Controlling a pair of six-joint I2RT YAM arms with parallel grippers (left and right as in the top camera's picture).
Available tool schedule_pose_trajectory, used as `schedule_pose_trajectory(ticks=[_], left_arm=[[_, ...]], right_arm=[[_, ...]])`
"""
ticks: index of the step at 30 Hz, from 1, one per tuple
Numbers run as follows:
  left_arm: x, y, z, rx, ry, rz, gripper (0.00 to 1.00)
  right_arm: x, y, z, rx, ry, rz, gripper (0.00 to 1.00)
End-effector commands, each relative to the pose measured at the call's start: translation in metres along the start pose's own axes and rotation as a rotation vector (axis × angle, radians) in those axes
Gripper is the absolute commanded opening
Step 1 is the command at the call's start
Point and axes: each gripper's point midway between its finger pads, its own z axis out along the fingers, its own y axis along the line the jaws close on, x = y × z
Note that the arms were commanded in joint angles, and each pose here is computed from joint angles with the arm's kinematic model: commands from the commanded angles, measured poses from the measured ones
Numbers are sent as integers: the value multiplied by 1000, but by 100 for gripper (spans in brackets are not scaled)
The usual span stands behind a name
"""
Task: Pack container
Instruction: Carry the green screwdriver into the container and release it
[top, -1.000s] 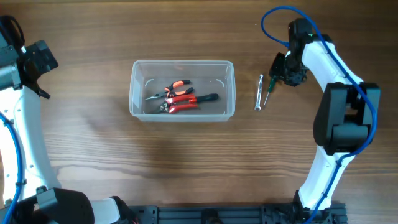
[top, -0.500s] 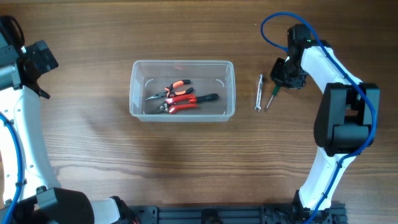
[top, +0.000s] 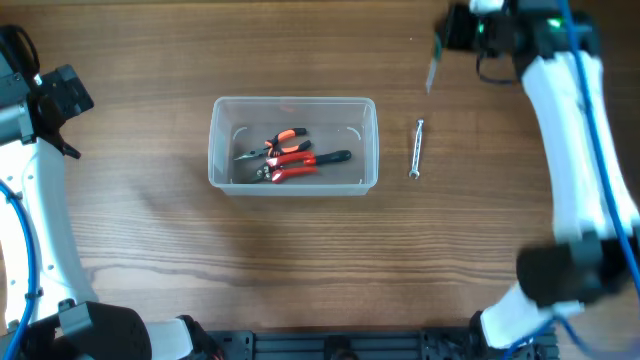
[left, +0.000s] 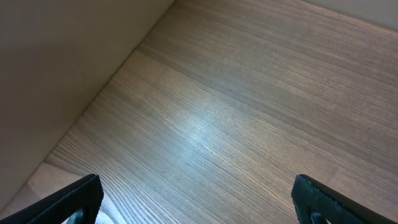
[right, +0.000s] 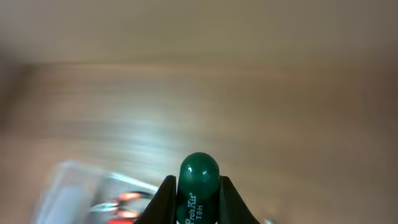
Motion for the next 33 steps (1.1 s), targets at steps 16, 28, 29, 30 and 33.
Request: schedule_pose_trajectory(ticks=[16, 28, 29, 30, 33], left_arm=[[-2, 3, 1, -12, -3, -3, 100], [-2, 3, 1, -11, -3, -3, 100], [-2, 3, 1, -11, -3, -3, 100], [-2, 3, 1, -11, -3, -3, 100], [-2, 3, 1, -12, -3, -3, 100]], right_arm=[[235, 91, 145, -233, 686, -1150, 4], [243, 128, 159, -441, 576, -1184, 4], [242, 129, 160, -445, 565, -1203, 4], [240, 129, 161, -442, 554, -1209, 5], [240, 127, 161, -465, 545, -1283, 4]])
